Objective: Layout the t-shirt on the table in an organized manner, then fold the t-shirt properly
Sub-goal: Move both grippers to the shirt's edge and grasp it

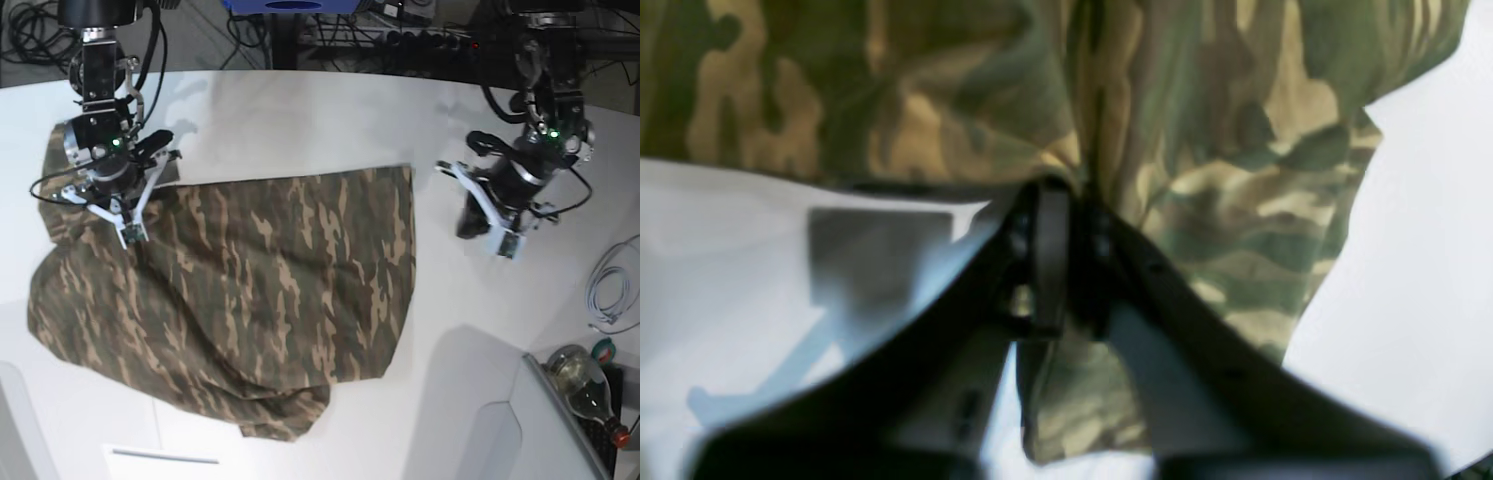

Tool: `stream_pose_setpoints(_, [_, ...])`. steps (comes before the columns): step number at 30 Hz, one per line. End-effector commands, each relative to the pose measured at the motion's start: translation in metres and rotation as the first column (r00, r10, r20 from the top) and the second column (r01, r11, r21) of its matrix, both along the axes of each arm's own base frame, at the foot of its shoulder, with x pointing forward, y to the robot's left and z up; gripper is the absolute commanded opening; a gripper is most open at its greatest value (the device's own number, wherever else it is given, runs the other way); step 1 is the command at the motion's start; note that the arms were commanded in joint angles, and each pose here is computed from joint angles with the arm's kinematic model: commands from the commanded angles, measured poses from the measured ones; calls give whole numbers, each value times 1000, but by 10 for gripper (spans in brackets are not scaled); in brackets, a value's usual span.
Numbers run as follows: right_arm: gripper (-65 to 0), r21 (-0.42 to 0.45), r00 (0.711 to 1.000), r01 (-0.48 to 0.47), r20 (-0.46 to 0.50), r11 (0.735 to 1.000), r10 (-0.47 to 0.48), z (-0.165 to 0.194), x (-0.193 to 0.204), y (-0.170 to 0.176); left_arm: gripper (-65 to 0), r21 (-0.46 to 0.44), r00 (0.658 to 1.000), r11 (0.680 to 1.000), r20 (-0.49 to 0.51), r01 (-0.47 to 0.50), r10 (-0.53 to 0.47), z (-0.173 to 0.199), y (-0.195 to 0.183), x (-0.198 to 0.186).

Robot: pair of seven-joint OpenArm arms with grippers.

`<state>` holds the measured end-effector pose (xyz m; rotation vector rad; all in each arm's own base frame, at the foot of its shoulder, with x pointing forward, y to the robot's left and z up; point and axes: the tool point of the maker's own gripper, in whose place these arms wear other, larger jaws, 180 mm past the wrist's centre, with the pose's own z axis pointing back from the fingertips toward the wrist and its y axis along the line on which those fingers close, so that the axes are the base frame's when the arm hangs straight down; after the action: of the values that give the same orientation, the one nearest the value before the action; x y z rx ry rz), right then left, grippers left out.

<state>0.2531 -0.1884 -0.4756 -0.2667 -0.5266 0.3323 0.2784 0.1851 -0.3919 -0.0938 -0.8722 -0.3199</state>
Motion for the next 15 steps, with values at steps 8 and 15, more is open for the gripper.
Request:
stream_pose_setpoints(8, [-161,14,1000,-26,10,1000,26,17,-14,12,-63,-147,994,983,-13,-111,110,-9,2,-3])
stream_pose_setpoints(15, [-156,92,988,-52,152,994,38,44,-7,43,-63,-435,979,878,-140,-197,150,-40,-8,1])
